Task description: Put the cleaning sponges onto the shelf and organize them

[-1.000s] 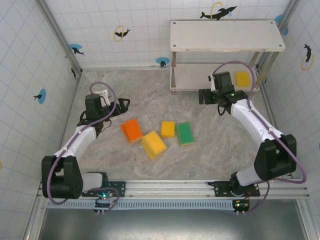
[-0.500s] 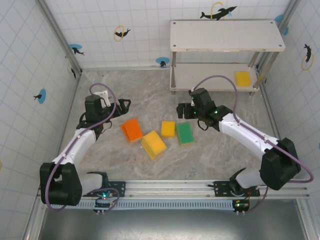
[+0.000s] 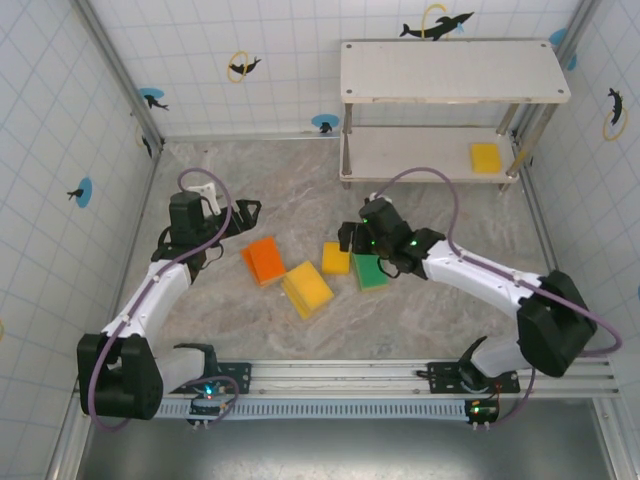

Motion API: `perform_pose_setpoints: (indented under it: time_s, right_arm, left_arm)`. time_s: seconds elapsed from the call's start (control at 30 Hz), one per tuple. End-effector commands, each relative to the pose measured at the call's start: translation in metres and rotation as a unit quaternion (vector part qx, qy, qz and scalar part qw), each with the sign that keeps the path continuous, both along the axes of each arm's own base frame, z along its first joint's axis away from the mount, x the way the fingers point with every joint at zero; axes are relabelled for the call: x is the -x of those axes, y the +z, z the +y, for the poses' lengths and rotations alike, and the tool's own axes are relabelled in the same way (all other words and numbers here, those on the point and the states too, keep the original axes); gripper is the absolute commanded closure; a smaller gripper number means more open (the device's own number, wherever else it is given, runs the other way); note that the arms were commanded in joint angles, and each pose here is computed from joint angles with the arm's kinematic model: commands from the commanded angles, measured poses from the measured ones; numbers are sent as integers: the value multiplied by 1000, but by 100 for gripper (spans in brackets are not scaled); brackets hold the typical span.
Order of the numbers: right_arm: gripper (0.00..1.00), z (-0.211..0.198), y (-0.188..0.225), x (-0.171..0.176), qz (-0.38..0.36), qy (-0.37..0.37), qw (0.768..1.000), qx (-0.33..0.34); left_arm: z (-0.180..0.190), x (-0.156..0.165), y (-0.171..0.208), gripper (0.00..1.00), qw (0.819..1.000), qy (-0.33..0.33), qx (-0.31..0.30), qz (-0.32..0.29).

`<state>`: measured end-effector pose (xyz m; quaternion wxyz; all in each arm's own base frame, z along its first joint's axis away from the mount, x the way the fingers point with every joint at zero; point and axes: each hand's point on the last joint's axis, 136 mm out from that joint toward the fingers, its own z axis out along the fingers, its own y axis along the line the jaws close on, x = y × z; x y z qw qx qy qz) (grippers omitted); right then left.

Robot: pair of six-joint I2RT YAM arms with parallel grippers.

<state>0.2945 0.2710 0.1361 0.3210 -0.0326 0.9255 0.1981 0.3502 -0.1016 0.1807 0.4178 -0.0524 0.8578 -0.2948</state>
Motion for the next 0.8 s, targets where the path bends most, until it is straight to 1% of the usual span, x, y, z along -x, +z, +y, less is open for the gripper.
perform_pose_setpoints:
  time_s: [0.0, 0.13, 0.23, 0.53, 0.77]
  right_arm:
    - [1, 22, 3, -5, -1, -5, 1000, 1]
    - [1, 41, -10, 1, 21, -12, 1000, 5]
    - [1, 46, -18, 5, 31, -27, 999, 6]
    - [1, 50, -30, 19, 50, -39, 998, 22]
    - [2, 54, -44, 26, 68, -41, 997, 18]
  left_arm:
    - [0, 3, 2, 2, 1000, 4, 1, 3]
    - [-1, 5, 1, 2, 1000, 3, -4, 5]
    - [0, 5, 1, 2, 1000, 3, -6, 6]
    - [-1, 7, -2, 2, 1000, 1, -7, 10]
    - [-1, 7, -5, 2, 1000, 0, -6, 13]
